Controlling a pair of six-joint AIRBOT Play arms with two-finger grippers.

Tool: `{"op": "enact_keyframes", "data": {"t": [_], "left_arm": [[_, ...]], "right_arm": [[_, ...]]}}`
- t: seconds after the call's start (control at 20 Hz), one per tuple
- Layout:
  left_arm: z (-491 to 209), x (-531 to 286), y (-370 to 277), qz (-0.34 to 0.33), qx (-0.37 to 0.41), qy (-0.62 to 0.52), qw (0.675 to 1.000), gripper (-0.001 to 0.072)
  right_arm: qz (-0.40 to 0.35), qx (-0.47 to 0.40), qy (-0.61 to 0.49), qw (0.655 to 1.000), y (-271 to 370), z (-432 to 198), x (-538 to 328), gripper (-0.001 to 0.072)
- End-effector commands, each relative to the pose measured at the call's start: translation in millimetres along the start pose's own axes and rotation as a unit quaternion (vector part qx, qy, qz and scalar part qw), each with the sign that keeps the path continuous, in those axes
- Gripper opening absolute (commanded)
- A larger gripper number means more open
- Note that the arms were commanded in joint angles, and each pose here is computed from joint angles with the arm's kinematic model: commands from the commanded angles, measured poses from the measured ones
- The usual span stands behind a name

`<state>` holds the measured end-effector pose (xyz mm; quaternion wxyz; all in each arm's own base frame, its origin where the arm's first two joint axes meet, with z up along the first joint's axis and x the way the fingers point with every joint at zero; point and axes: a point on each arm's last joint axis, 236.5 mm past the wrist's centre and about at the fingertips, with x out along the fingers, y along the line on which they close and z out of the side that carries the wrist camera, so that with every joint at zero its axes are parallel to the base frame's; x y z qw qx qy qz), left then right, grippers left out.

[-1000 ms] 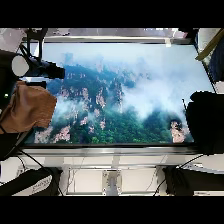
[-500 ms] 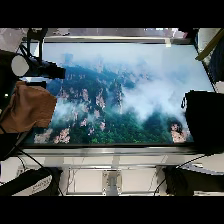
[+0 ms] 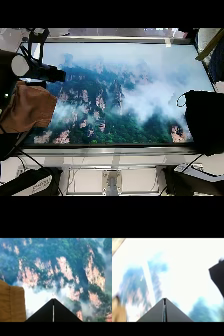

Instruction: Fold the clothes and pants, and hang the long-sleeved shirts on hangers.

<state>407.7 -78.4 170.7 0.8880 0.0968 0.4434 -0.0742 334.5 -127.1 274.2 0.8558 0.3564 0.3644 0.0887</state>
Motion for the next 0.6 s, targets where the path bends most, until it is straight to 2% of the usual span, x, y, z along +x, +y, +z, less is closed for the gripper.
{"op": "enact_keyframes", "data": {"t": [0.0, 0.1, 0.2, 0.55], "left_arm": [[-16.1, -0.4, -1.7, -0.003, -0.002, 0.034, 0.999, 0.0023], [-16.1, -0.4, -1.6, -0.003, -0.002, 0.034, 0.999, 0.0023], [-16.1, -0.4, -1.7, -0.003, -0.002, 0.034, 0.999, 0.0023], [-16.1, -0.4, -1.7, -0.003, -0.002, 0.034, 0.999, 0.0023]], "right_arm": [[0.060, -0.152, 0.087, 0.983, 81.1, -39.8, 61.3, 0.0010], [-0.002, -0.195, 0.146, 0.970, 75.0, -66.7, 90.9, 0.0010], [-0.033, -0.226, 0.195, 0.954, 74.2, -89.7, 109.2, 0.0010], [-0.006, -0.275, 0.263, 0.925, 104.9, -135.1, 121.0, 0.0010]]}}
